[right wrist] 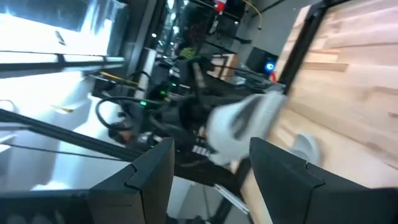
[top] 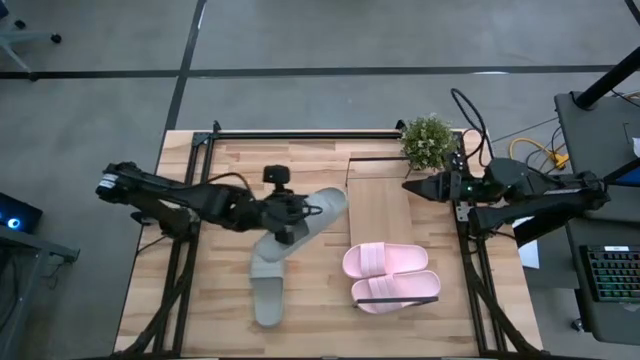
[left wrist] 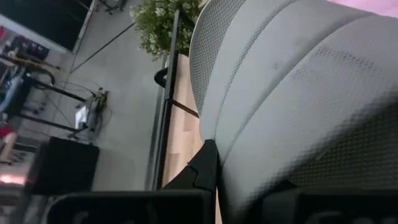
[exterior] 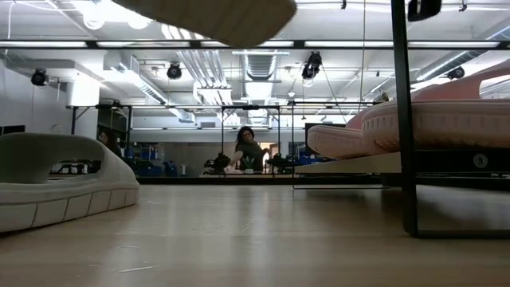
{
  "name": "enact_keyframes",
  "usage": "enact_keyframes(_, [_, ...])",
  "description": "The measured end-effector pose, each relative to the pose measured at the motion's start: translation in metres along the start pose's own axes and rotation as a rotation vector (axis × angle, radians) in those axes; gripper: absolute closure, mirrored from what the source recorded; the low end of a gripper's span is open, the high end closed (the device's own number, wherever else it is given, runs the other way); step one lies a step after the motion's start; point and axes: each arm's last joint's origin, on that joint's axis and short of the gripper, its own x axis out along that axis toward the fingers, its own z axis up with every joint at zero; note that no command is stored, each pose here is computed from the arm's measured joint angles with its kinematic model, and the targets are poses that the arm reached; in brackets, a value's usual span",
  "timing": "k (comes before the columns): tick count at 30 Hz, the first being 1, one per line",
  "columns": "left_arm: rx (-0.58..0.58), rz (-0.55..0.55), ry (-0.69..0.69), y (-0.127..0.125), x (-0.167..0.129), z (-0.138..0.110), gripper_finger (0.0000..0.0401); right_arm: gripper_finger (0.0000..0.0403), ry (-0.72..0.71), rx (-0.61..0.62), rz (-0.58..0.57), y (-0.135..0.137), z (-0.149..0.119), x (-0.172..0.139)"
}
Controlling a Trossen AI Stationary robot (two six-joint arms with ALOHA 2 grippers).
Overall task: Pick and place slides into the shelf
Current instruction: Put the left gray slide on the shelf
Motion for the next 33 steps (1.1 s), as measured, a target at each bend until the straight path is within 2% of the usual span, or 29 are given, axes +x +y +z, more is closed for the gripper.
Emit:
enact_keyframes(5, [0.098,-0.028,-0.023,-0.002,0.022,0.005,0.0401,0.0202,0.006,0.048,-0.02,-0.003,-0.005,0.018])
enact_keyframes(9, [0.15,-0.048,-0.054,-0.004,0.033,0.009,0.0401,0.0202,0.08,0.106,-0.069,-0.01,-0.013,0.035])
enact_keyframes(17, [0.144,-0.046,-0.057,0.001,0.042,0.008,0.0401,0.0202,0.144,0.169,-0.095,-0.018,-0.024,0.063])
enact_keyframes(25, [0.177,-0.038,-0.044,0.002,0.046,0.006,0.0401,0.0202,0.155,0.145,-0.124,-0.011,-0.024,0.084])
enact_keyframes(33, [0.175,-0.028,-0.048,-0.002,0.058,0.008,0.0401,0.0202,0.189,0.036,-0.262,-0.007,-0.024,0.114])
